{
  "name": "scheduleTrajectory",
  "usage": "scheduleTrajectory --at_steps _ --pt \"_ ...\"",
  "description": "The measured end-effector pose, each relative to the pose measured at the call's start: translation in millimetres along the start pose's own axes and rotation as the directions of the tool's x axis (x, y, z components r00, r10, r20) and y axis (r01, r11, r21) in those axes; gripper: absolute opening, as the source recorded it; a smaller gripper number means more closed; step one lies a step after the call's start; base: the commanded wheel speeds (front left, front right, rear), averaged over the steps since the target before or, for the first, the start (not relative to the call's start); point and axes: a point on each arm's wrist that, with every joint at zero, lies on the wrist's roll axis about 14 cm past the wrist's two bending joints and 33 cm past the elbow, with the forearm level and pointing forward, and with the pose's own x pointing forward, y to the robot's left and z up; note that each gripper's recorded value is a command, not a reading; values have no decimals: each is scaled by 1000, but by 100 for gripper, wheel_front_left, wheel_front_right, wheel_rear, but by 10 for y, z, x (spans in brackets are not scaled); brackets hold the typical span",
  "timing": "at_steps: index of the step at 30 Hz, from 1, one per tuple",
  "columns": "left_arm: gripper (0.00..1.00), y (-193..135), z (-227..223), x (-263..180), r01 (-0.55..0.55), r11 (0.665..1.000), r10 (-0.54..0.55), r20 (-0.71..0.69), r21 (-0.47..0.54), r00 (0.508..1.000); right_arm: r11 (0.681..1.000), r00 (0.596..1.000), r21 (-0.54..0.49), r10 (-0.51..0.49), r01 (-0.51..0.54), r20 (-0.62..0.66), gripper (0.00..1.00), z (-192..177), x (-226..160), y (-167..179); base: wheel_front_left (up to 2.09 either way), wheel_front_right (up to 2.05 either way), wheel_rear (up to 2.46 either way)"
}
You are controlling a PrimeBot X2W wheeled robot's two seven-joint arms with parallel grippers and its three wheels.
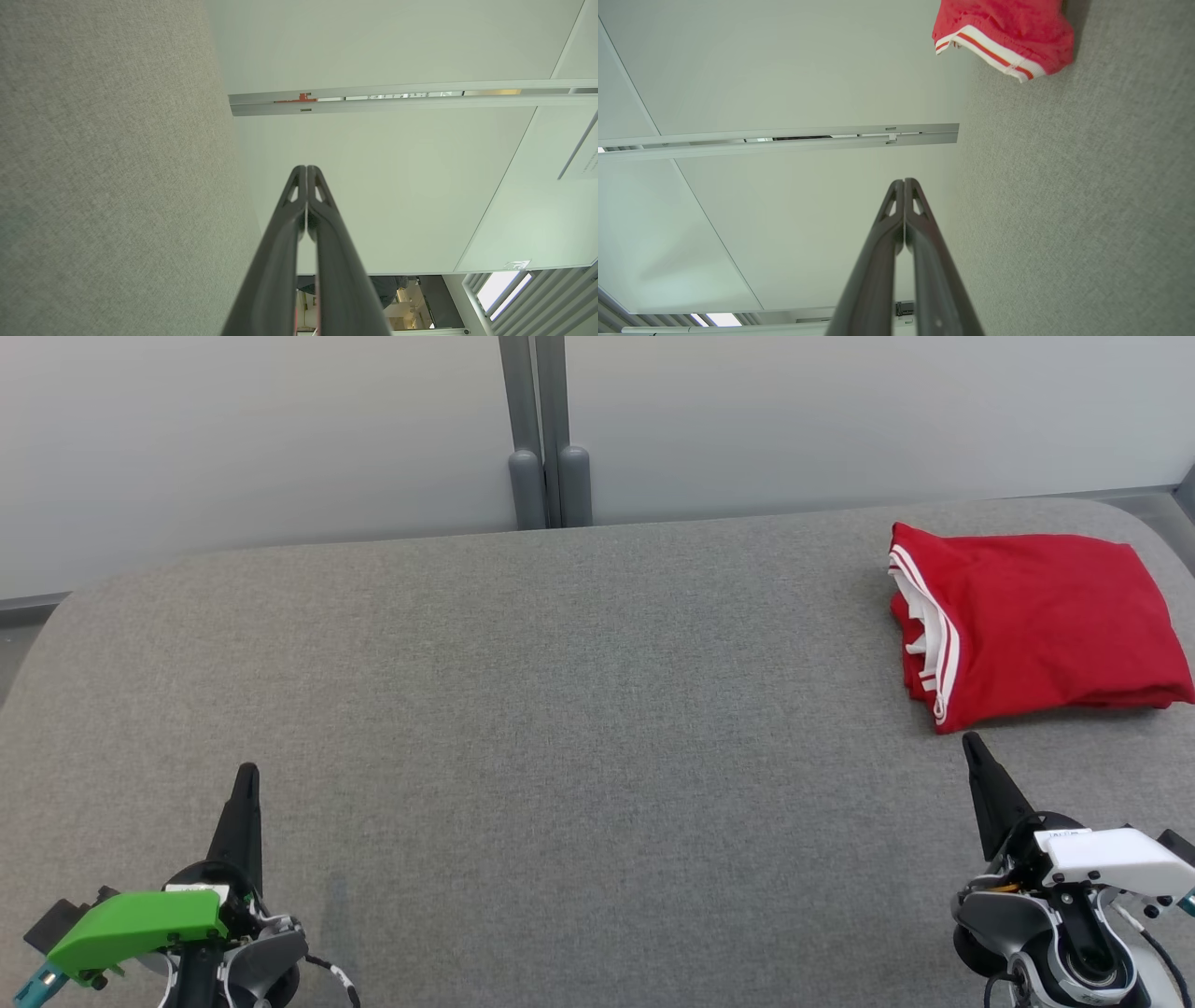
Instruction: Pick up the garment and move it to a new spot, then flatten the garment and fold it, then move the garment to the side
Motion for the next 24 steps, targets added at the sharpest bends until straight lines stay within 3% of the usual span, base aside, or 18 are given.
scheduleTrajectory --at_steps 24 --pt "0 0 0 0 0 1000 0 0 0 1000 1000 1000 0 0 0 0 0 0 0 0 0 0 0"
